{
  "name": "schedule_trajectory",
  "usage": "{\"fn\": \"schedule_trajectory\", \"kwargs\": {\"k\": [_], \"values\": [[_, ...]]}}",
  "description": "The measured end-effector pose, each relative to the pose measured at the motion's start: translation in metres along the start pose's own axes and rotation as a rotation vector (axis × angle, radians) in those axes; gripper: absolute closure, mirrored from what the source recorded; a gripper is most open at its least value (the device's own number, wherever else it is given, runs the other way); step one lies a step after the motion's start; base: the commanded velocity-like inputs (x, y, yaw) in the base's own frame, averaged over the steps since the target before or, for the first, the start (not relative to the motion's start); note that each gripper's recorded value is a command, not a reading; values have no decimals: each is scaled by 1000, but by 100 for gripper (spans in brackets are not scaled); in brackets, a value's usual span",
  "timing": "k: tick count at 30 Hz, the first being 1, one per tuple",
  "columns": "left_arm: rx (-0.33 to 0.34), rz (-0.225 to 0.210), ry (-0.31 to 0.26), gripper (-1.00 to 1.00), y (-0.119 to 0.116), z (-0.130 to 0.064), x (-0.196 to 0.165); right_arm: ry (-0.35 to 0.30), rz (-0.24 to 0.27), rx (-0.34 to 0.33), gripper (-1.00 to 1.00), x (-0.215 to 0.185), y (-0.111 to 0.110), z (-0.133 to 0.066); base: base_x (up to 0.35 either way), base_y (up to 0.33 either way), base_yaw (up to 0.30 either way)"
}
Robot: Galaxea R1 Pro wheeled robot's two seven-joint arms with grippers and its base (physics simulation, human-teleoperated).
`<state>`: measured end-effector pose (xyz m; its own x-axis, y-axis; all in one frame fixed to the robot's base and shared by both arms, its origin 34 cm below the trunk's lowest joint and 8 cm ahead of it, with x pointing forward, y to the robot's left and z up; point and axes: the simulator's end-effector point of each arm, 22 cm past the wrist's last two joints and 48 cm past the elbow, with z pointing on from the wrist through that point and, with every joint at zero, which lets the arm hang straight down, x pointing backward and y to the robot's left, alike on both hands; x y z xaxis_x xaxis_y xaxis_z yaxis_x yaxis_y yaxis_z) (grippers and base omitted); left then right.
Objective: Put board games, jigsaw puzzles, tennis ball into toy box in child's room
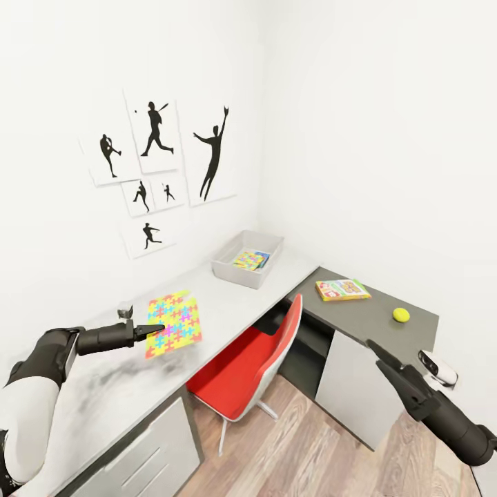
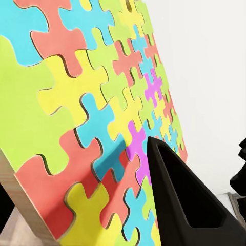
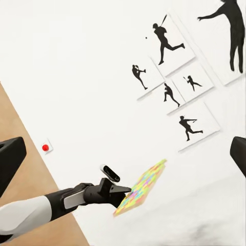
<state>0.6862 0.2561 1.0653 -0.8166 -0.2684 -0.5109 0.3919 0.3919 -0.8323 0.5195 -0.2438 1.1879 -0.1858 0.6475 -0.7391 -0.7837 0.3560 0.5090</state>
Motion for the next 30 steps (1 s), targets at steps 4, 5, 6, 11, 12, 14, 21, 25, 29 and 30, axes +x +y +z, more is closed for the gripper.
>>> {"fn": "schedule_trajectory", "kwargs": {"k": [4, 5, 6, 11, 12, 14, 21, 25, 29, 30], "values": [[0, -1, 0, 100, 0, 0, 1, -2, 0, 1, -100, 0, 0, 0, 121, -334, -73], [0, -1, 0, 100, 0, 0, 1, -2, 0, 1, -100, 0, 0, 0, 132, -333, -30], [0, 0, 0, 100, 0, 0, 0, -3, 0, 1, -100, 0, 0, 0, 134, -333, -24], [0, 0, 0, 100, 0, 0, 1, -3, -1, 2, -100, 0, 0, 0, 138, -332, -9], [0, 0, 0, 100, 0, 0, 1, -4, -1, 3, -100, 0, -1, 0, 139, -332, -3], [0, 0, 0, 100, 0, 0, 1, -3, 0, 5, -100, 0, -1, 0, 139, -332, -1], [0, 0, 0, 100, 0, 0, 1, -5, 0, 14, -100, 1, -3, 0, 145, -328, 0], [-1, 1, 0, 100, 0, -1, 1, -5, -2, 15, -100, 1, -4, 0, 199, -290, 0], [-1, 0, 0, 100, 0, 0, 1, -4, -1, 16, -100, 1, -4, 0, 230, -267, 0], [-1, 1, 0, 100, 0, 0, 1, -3, -1, 16, -100, 1, -4, 0, 237, -262, 0]]}}
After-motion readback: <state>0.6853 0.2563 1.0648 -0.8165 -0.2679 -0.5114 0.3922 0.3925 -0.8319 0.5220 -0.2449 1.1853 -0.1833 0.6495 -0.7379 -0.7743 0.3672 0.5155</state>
